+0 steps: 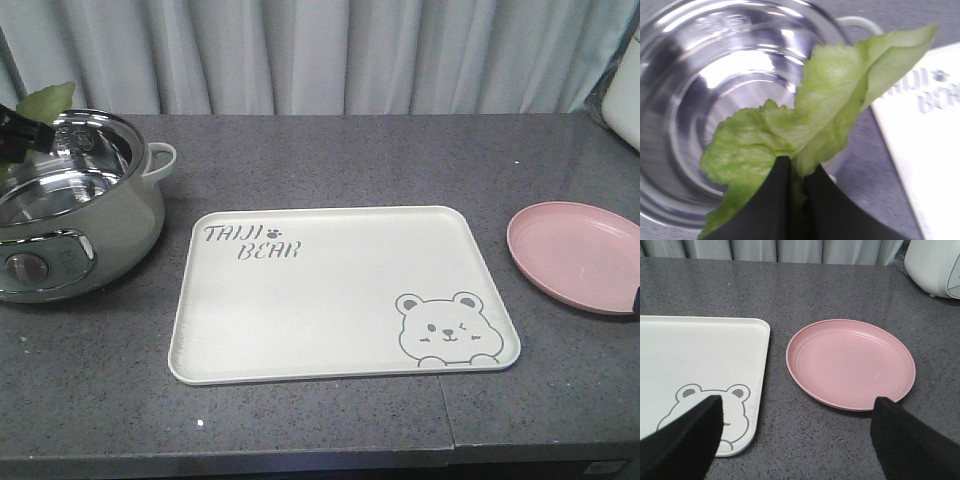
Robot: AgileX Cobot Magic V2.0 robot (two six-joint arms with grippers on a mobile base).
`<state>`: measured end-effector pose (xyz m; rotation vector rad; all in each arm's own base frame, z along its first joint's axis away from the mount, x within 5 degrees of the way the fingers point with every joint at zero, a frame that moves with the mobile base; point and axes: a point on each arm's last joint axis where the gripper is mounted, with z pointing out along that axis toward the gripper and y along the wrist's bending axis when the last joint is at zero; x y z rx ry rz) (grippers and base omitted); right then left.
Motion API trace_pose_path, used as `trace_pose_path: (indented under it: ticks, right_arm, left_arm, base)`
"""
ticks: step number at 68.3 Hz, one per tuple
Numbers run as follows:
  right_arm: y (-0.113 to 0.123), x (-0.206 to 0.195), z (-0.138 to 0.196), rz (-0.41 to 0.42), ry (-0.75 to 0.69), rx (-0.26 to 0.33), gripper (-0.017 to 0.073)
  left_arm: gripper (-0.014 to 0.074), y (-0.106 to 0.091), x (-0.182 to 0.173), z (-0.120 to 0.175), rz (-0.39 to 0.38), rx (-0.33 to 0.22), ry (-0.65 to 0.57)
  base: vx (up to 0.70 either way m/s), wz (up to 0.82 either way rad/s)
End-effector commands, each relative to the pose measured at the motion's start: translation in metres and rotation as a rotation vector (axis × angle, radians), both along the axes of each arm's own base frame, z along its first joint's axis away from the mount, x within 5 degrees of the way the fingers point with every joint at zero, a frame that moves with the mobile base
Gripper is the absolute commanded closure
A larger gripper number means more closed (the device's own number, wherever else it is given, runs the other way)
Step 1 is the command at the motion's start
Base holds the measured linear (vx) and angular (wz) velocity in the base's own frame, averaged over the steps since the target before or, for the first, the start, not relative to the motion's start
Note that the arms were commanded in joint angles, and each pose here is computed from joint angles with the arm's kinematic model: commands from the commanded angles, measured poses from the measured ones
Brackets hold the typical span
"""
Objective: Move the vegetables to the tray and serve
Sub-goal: 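Lift the lettuce out of the pot and carry it over the tray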
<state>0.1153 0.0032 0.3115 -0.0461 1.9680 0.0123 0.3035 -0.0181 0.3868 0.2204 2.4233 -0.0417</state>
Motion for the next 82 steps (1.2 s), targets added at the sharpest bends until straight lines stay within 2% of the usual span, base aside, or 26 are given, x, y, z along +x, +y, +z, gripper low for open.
trace_pose_path:
  ticks: [1,10,19,32,33,45,56,64,77,82]
  right_arm:
    - [-0.001,0.003,0.016,-0.004,-0.096,-0.009,-0.0031]
    - [-0.001,0.003,0.016,-0.004,-0.096,-0.009,-0.0031]
    - [-0.001,0.003,0.016,-0.004,-0.096,-0.009,-0.0031]
    - [-0.001,0.003,0.016,-0.004,-0.096,-0.009,-0.0031]
    - [-0.001,0.003,0.016,-0.004,-0.096,-0.009,-0.0031]
    - [-0.001,0.003,0.016,-0.004,-0.096,-0.009,-0.0031]
    - [-0.001,0.003,0.016,-0.004,-0.096,-0.009,-0.0031]
    - [-0.001,0.003,0.016,-0.004,-0.096,-0.009,-0.0031]
    - [-0.001,0.003,0.016,-0.004,-0.096,-0.004,-0.0031]
    - [0.0,0.003,0.016,-0.004,-0.096,0.001,-0.0031]
  left_arm:
    - [0.0601,-0.014,-0.027,0.022,-0.042,-0.05,-0.158]
    - [0.0601,-0.032,-0.054,0.011,-0.11,-0.12,-0.202]
    - [0.0601,-0.051,-0.073,-0.007,-0.21,-0.204,-0.193]
    - [0.0601,-0.076,-0.083,-0.025,-0.355,-0.357,-0.159]
    - [0.0601,-0.077,-0.083,-0.025,-0.368,-0.355,-0.166]
    - [0.0601,-0.096,-0.086,-0.023,-0.478,-0.48,-0.198]
    - [0.0601,-0.118,-0.078,-0.033,-0.554,-0.547,-0.162]
    - [0.0601,-0.135,-0.071,-0.047,-0.607,-0.566,-0.115]
    - [0.06,-0.152,-0.068,-0.058,-0.646,-0.616,-0.063]
    - [0.06,-0.155,-0.067,-0.06,-0.648,-0.65,-0.042]
  base:
    - [0.0,0.0]
    - [0.0,0.0]
    - [0.0,0.0]
    - [0.0,0.0]
    - [0.0,0.0]
    - [0.0,0.0]
    - [0.0,0.0]
    - [0.0,0.0]
    - [0.0,0.0]
    - [0.0,0.0]
